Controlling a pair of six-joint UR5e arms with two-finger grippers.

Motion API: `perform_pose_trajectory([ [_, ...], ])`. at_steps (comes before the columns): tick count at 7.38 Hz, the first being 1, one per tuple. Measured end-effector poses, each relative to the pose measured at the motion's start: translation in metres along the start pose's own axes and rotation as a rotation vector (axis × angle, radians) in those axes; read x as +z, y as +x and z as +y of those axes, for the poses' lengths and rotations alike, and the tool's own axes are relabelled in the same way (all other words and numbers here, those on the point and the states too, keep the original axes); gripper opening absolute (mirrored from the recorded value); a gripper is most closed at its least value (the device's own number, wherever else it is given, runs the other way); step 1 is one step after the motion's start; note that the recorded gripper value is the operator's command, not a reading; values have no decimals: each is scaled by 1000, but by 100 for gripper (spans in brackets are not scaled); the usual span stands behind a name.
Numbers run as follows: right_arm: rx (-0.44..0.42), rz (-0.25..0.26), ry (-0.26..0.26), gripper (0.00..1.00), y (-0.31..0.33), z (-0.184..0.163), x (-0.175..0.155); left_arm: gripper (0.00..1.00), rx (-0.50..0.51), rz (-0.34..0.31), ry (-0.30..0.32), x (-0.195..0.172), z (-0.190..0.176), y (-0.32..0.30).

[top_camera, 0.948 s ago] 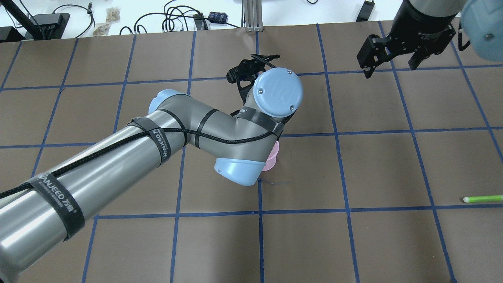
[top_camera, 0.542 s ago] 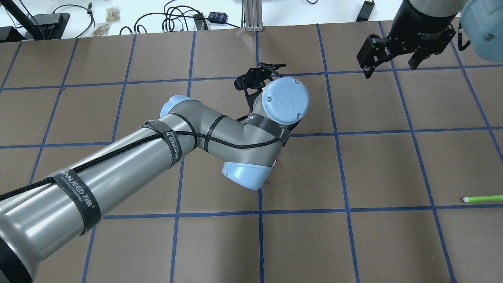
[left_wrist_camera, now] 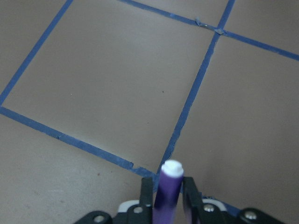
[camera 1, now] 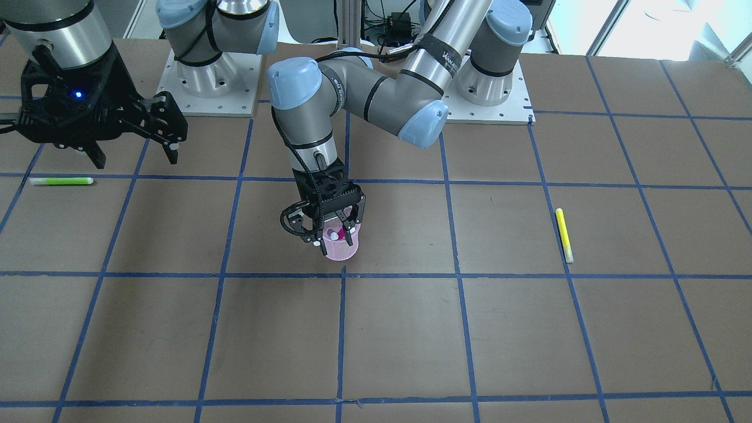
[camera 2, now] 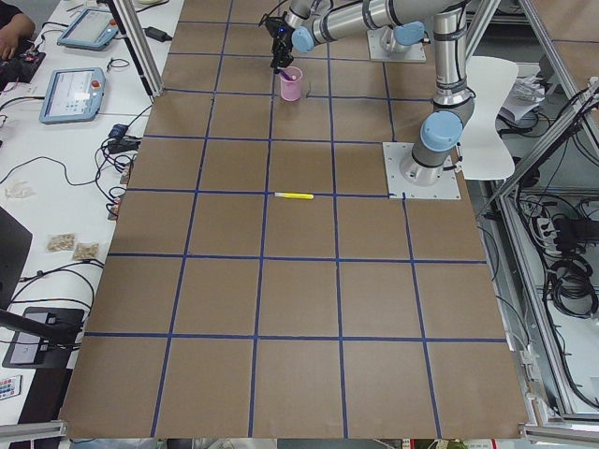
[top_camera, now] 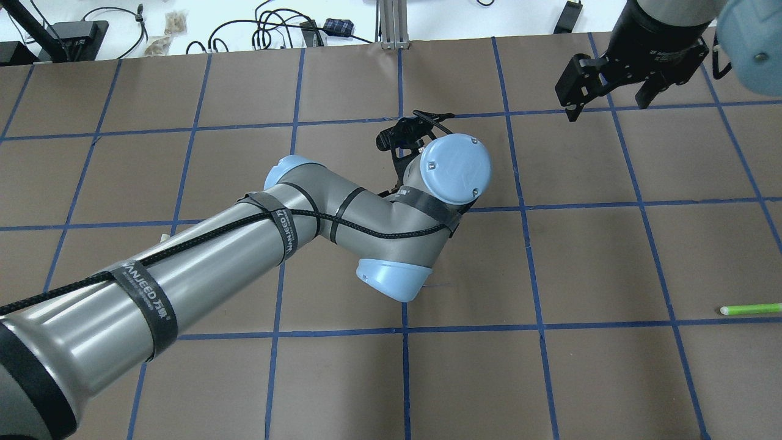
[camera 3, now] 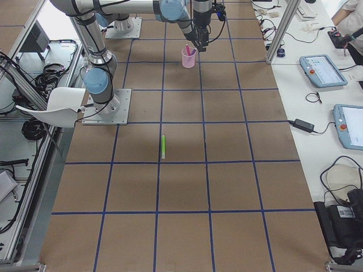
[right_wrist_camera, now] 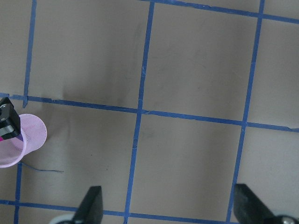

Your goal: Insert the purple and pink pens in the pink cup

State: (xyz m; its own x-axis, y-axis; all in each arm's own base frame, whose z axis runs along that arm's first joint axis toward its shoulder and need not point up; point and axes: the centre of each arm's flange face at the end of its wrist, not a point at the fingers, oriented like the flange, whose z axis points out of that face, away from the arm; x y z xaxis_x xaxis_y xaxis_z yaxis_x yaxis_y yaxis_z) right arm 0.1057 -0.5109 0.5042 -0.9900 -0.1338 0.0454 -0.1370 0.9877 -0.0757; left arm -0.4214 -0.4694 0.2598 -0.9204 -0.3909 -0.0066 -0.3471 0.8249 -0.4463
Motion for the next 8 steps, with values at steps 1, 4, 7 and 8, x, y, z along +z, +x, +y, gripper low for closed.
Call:
perform_pose_trajectory([
  [1,0,0,0,100,0,0,0,100,6,3,1,-1,0,1],
  [4,21,-10,2,100,-1,0,0,100,97,36,21,-26,-20,-3],
  [7,131,-76,-4,100,-11,3,1,100,274,94,-104,-26,-95,-48],
  [8,148,-80,-6,100,-12,4,1,100,311,100,-165,-25,-121,-71],
])
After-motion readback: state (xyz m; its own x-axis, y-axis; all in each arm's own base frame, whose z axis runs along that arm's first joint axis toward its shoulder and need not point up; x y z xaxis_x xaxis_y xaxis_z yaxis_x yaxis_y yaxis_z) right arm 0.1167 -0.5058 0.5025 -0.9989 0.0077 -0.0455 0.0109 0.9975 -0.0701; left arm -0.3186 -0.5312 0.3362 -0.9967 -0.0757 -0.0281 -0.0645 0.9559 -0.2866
